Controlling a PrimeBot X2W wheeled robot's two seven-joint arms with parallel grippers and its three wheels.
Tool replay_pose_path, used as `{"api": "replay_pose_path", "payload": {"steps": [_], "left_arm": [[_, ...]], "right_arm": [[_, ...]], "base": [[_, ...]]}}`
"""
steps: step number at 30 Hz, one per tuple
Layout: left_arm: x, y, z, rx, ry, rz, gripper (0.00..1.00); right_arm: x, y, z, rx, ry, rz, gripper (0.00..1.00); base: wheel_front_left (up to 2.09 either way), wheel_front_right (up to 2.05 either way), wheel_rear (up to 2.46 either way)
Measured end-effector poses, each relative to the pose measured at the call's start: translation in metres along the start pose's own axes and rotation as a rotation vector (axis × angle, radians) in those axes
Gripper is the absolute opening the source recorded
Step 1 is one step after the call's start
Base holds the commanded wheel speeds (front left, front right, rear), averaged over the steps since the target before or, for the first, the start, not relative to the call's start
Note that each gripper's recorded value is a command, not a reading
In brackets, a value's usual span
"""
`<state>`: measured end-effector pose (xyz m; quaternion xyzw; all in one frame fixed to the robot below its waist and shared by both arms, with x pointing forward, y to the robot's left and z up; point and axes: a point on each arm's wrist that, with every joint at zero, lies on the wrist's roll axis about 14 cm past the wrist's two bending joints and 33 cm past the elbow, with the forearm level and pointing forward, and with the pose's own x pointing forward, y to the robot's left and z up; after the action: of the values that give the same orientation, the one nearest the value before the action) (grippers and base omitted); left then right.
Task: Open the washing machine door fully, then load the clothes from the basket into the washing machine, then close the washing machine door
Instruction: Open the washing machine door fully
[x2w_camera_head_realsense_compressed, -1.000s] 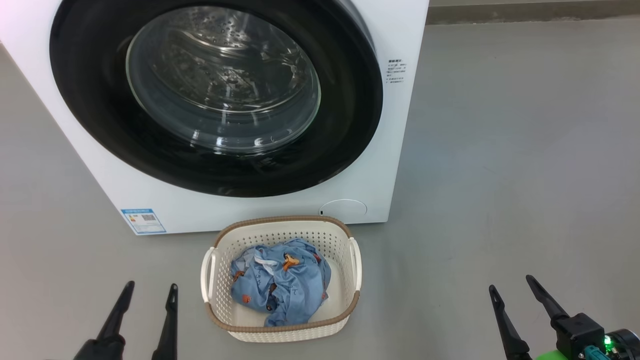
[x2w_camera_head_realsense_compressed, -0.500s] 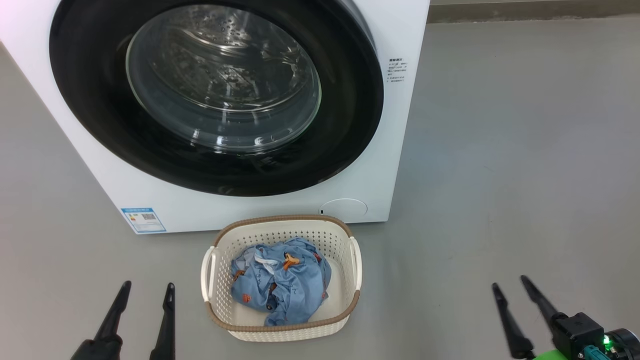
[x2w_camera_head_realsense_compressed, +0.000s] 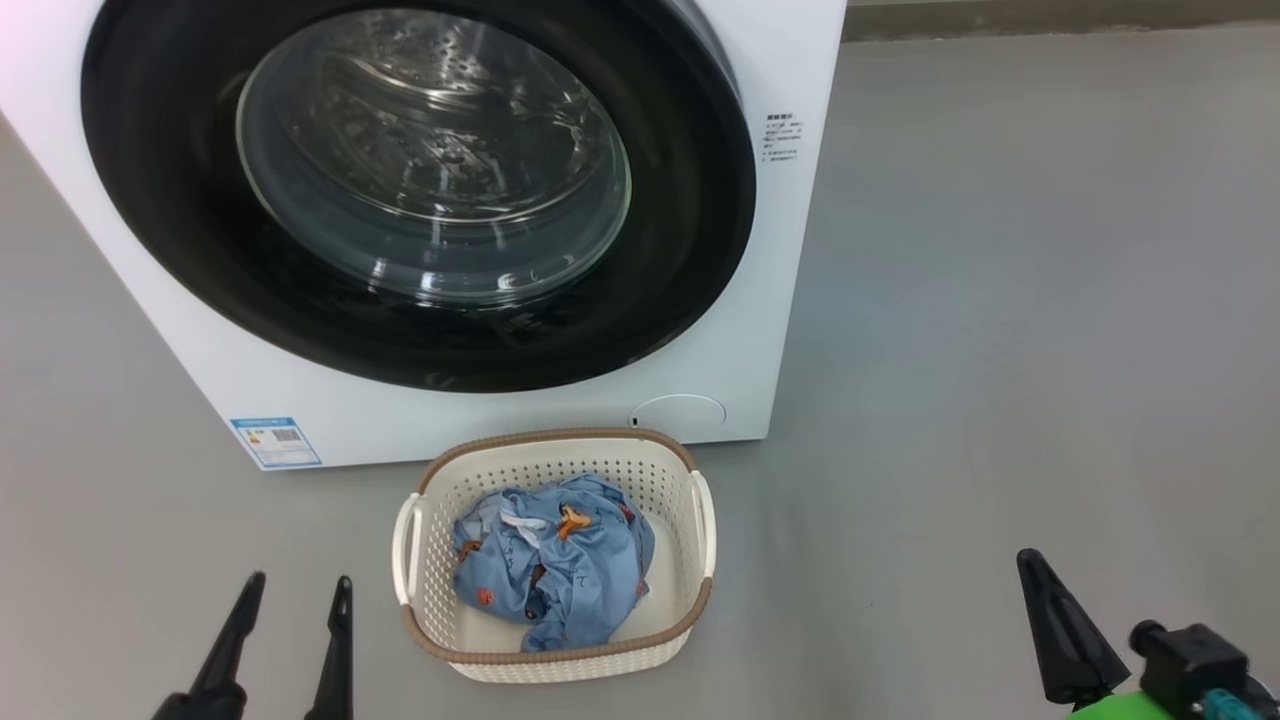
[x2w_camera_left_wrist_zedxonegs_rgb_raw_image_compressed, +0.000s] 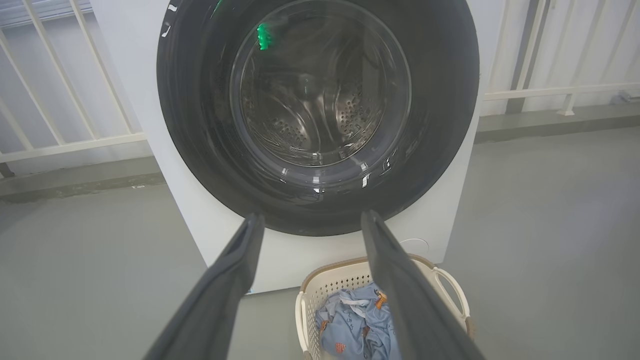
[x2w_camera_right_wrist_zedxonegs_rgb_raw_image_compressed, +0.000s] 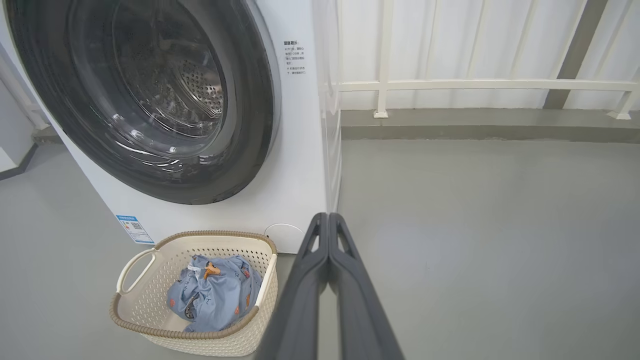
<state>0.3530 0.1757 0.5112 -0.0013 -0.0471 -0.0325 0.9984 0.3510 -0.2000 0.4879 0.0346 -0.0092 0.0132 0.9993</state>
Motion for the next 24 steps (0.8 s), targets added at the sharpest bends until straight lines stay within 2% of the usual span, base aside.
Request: {"api": "replay_pose_path", "payload": {"steps": [2,5,11,16,20,24], "left_arm": [[-0.002,-0.001,-0.004,-0.007,0.012,-0.001,1.0],[-0.002,-0.002,-0.007,-0.018,0.022,0.002,1.0],[0.003,-0.005,-0.015,-0.027,0.044,0.0,1.0],[0.009,-0.008,-0.024,-0.033,0.071,-0.01,1.0],[0.016,-0.009,-0.03,-0.035,0.084,-0.013,1.0],[0.023,-0.012,-0.037,-0.042,0.097,-0.027,1.0]], "right_arm": [[0.0,-0.003,0.001,0.061,-0.008,-0.022,0.0],[0.0,-0.014,0.001,0.211,-0.027,-0.088,0.0],[0.012,-0.057,0.008,0.585,-0.134,-0.271,0.0],[0.023,-0.085,-0.005,0.869,-0.187,-0.398,0.0],[0.035,-0.105,-0.011,1.054,-0.215,-0.445,0.0],[0.055,-0.127,-0.001,1.217,-0.263,-0.44,0.0]], "base": [[0.0,0.0,0.0],[0.0,0.0,0.0],[0.0,0.0,0.0],[0.0,0.0,0.0],[0.0,0.0,0.0],[0.0,0.0,0.0]]}}
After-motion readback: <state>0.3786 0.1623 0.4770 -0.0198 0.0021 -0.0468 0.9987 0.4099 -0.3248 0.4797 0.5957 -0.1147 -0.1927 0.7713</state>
